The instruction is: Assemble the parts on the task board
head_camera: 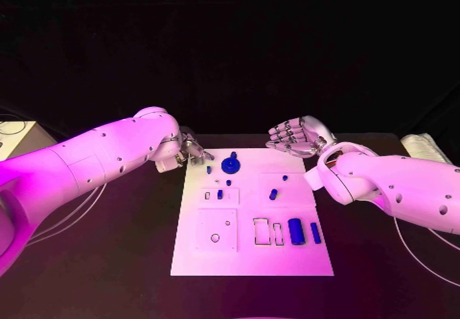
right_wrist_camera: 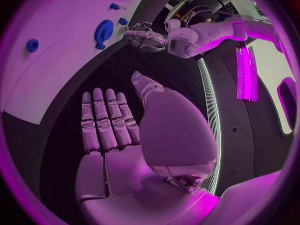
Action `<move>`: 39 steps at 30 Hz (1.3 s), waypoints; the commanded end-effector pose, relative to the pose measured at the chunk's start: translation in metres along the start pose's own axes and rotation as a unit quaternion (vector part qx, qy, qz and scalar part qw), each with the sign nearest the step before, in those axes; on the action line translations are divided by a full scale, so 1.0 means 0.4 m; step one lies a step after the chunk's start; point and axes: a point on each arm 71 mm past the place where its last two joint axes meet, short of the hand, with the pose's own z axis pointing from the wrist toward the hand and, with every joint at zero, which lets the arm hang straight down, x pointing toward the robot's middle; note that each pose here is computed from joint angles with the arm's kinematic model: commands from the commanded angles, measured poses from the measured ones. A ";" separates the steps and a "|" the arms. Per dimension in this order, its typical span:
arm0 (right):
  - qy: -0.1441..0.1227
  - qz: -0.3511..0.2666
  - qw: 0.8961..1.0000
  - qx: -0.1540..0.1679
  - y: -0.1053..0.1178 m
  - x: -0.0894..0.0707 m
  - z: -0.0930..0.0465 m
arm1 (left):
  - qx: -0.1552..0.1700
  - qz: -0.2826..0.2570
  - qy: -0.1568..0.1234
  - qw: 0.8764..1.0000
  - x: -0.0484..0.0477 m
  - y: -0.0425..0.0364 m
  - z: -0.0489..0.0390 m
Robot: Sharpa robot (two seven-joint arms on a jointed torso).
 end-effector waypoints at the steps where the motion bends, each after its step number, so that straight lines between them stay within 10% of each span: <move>1: 0.004 -0.001 1.000 -0.012 0.008 0.003 0.000 | 0.004 0.006 0.025 1.000 0.015 -0.004 0.006; 39: 0.005 -0.002 1.000 -0.011 0.008 0.004 0.003 | 0.008 0.002 0.028 1.000 0.034 -0.010 0.008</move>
